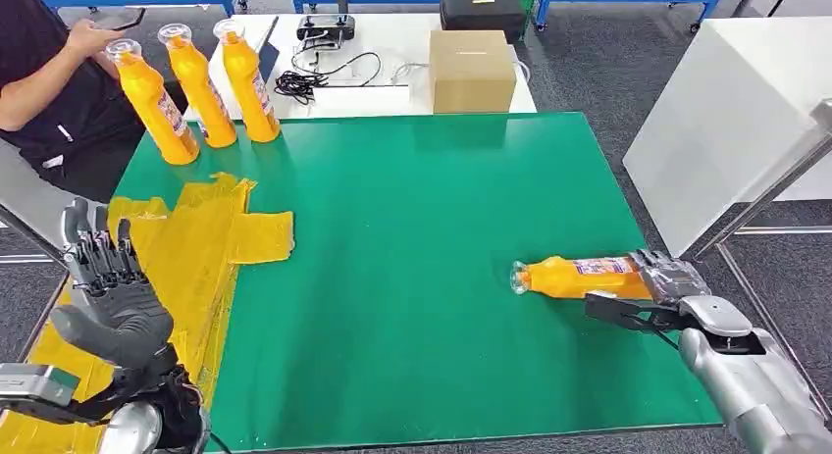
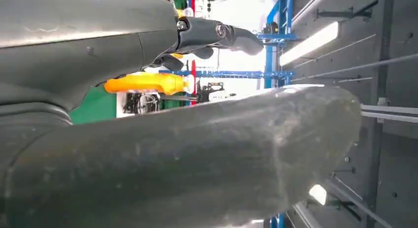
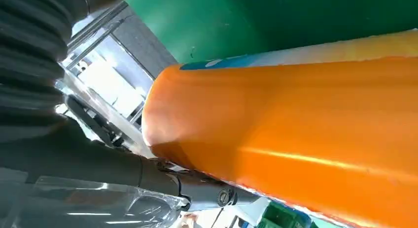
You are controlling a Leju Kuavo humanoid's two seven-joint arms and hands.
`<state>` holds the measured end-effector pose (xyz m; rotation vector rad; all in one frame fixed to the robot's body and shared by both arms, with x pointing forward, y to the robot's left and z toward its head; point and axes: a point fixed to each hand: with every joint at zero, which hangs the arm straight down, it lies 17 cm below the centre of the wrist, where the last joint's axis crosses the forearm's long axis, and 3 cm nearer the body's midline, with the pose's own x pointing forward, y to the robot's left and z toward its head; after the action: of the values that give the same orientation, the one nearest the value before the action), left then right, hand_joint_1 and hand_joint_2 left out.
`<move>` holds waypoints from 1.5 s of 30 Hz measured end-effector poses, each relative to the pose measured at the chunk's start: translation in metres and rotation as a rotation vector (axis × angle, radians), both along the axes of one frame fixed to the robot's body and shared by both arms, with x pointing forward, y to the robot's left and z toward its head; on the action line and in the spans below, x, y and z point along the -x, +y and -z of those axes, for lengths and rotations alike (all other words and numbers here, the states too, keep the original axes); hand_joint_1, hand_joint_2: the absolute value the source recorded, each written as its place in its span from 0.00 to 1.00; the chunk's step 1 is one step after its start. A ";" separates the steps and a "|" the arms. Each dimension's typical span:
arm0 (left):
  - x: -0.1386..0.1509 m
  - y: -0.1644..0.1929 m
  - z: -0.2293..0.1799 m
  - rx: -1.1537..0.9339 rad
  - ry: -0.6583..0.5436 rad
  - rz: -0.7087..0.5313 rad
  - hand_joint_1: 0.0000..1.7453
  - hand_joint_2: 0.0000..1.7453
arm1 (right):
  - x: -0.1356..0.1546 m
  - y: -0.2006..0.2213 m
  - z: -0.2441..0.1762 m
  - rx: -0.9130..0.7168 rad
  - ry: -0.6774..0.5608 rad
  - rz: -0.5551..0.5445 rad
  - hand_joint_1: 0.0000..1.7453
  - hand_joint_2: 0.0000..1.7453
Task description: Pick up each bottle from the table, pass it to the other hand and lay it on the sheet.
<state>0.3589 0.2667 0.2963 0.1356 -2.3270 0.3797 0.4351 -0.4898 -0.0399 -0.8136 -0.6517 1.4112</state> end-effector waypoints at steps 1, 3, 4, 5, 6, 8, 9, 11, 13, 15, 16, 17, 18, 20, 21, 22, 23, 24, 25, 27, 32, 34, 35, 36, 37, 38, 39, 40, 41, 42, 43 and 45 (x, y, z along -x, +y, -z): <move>0.000 0.000 0.000 -0.001 -0.001 0.001 0.00 0.00 | 0.001 0.000 0.001 0.000 0.003 -0.001 0.00 1.00; 0.000 -0.002 -0.001 -0.001 -0.004 0.006 0.00 0.00 | 0.001 0.000 0.001 0.000 0.007 -0.002 0.00 1.00; -0.001 -0.003 -0.001 -0.001 -0.005 0.008 0.00 0.00 | 0.001 0.000 0.001 0.000 0.009 -0.003 0.00 1.00; -0.001 -0.003 -0.002 -0.001 -0.006 0.008 0.00 0.00 | 0.002 -0.001 0.002 0.001 0.010 -0.003 0.00 1.00; -0.001 -0.003 -0.002 -0.001 -0.007 0.009 0.00 0.00 | 0.001 0.000 0.002 0.001 0.011 -0.004 0.00 1.00; -0.001 -0.003 -0.002 -0.001 -0.008 0.009 0.00 0.00 | 0.002 -0.001 0.002 0.004 0.014 -0.006 0.00 1.00; -0.001 -0.003 -0.002 -0.001 -0.008 0.009 0.00 0.00 | 0.002 -0.001 0.003 0.005 0.015 -0.006 0.00 1.00; -0.001 -0.003 -0.002 -0.001 -0.008 0.010 0.00 0.00 | 0.002 -0.001 0.003 0.005 0.017 -0.007 0.00 1.00; -0.002 -0.003 -0.002 -0.002 -0.008 0.010 0.00 0.00 | 0.003 -0.001 0.004 0.005 0.018 -0.007 0.00 1.00; -0.002 -0.003 -0.003 -0.002 -0.009 0.010 0.00 0.00 | 0.003 -0.001 0.004 0.006 0.020 -0.007 0.02 1.00; -0.002 -0.003 -0.003 -0.003 -0.010 0.011 0.00 0.00 | 0.003 -0.001 0.005 0.006 0.022 -0.007 0.98 1.00; -0.002 -0.004 -0.003 -0.002 -0.010 0.013 0.00 0.00 | 0.004 -0.001 0.005 0.006 0.026 -0.007 1.00 1.00; -0.003 -0.004 -0.003 0.000 -0.011 0.015 0.00 0.00 | 0.004 0.000 0.006 0.004 0.030 -0.006 1.00 1.00; -0.003 -0.005 -0.004 0.003 -0.012 0.019 0.00 0.00 | 0.004 0.001 0.007 -0.004 0.042 -0.007 1.00 1.00; -0.004 -0.005 -0.004 0.004 -0.013 0.021 0.00 0.00 | 0.005 0.001 0.007 -0.008 0.043 -0.008 1.00 1.00; -0.004 -0.006 -0.005 0.004 -0.015 0.023 0.00 0.00 | 0.006 0.001 0.008 -0.010 0.048 -0.010 1.00 1.00; -0.004 -0.006 -0.006 0.006 -0.018 0.025 0.00 0.00 | 0.007 0.001 0.009 -0.014 0.054 -0.008 1.00 1.00; -0.004 -0.006 -0.006 0.010 -0.019 0.026 0.00 0.00 | 0.009 0.001 0.010 -0.019 0.062 -0.007 1.00 1.00; -0.004 -0.006 -0.006 0.012 -0.020 0.027 0.00 0.00 | 0.010 -0.001 0.010 -0.022 0.064 -0.003 1.00 1.00; -0.004 -0.006 -0.008 0.013 -0.025 0.028 0.00 0.00 | 0.011 -0.002 0.010 -0.027 0.067 0.001 1.00 1.00; -0.005 -0.007 -0.009 0.020 -0.029 0.037 0.00 0.00 | 0.016 -0.004 0.013 -0.032 0.078 0.003 1.00 1.00; -0.004 -0.008 -0.009 0.025 -0.032 0.040 0.00 0.00 | 0.017 -0.006 0.013 -0.028 0.079 0.006 1.00 1.00; -0.004 -0.008 -0.010 0.025 -0.033 0.040 0.00 0.00 | 0.018 -0.007 0.014 -0.028 0.080 0.009 1.00 1.00; -0.005 -0.008 -0.010 0.026 -0.034 0.041 0.00 0.00 | 0.018 -0.007 0.014 -0.028 0.079 0.011 1.00 1.00; -0.005 -0.008 -0.010 0.027 -0.035 0.042 0.00 0.00 | 0.018 -0.007 0.014 -0.030 0.079 0.013 1.00 1.00; -0.005 -0.008 -0.011 0.027 -0.036 0.043 0.00 0.00 | 0.019 -0.007 0.014 -0.030 0.078 0.015 1.00 1.00; -0.005 -0.008 -0.011 0.028 -0.036 0.044 0.00 0.00 | 0.018 -0.006 0.014 -0.029 0.075 0.016 1.00 1.00; -0.005 -0.008 -0.011 0.030 -0.034 0.046 0.00 0.00 | 0.017 -0.006 0.013 -0.026 0.069 0.019 1.00 1.00; -0.006 -0.009 -0.010 0.031 -0.028 0.048 0.00 0.00 | 0.017 -0.003 0.014 -0.025 0.055 0.022 1.00 1.00; -0.008 -0.010 -0.008 0.032 -0.012 0.056 0.00 0.00 | 0.016 0.002 0.015 -0.039 0.031 0.027 1.00 1.00; -0.010 -0.012 -0.004 0.031 0.011 0.071 0.00 0.00 | 0.014 0.010 0.015 -0.073 0.007 0.033 1.00 1.00; -0.017 -0.020 0.010 0.055 0.087 0.147 0.00 0.00 | 0.013 0.042 0.014 -0.251 -0.039 0.048 1.00 1.00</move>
<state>0.3759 0.2463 0.2866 -0.0448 -2.2220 0.3568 0.4218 -0.4476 -0.0537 -0.6540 -0.8159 1.2432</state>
